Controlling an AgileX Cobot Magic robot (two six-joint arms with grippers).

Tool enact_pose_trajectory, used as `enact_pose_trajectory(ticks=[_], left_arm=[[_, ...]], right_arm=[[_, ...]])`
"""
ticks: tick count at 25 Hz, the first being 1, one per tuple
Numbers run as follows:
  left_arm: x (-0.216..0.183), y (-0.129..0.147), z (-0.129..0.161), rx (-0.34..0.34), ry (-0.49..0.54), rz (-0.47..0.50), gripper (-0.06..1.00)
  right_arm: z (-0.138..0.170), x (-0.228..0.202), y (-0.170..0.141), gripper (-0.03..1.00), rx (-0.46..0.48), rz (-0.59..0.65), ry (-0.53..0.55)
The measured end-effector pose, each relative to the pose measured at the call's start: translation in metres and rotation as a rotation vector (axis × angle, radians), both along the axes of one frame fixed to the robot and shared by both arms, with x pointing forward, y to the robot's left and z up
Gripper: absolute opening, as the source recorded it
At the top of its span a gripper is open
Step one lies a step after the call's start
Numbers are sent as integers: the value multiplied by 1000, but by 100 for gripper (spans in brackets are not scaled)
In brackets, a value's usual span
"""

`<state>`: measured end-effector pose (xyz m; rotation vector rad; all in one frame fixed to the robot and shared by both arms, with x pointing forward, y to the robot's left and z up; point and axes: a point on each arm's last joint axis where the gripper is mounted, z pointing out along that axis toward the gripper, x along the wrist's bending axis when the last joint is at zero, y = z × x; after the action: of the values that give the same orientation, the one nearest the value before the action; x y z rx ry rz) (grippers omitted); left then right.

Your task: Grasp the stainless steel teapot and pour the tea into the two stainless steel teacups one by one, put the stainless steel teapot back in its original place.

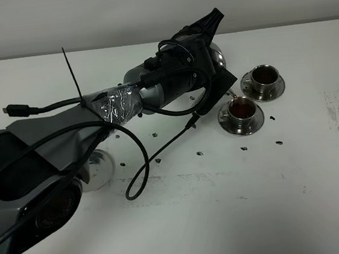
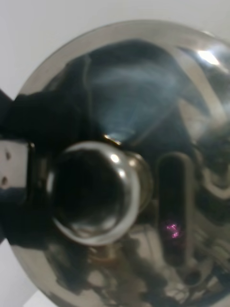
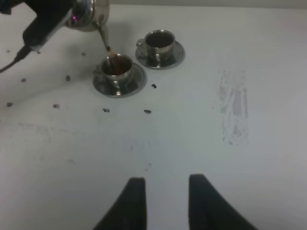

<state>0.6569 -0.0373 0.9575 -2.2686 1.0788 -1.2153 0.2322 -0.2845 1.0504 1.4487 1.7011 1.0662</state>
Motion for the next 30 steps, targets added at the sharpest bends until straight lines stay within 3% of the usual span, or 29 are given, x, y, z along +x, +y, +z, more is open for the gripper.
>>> enact_pose_trajectory(ticks=[19, 25, 30], left_arm=[[-3, -5, -5, 5, 1, -13, 18], [-5, 3, -9, -68, 100, 95, 18], [-4, 12, -8, -178, 196, 204, 18]], right_arm=[[0, 0, 0, 24, 0, 0, 0], [0, 0, 0, 24, 0, 0, 0], [0, 0, 0, 24, 0, 0, 0]])
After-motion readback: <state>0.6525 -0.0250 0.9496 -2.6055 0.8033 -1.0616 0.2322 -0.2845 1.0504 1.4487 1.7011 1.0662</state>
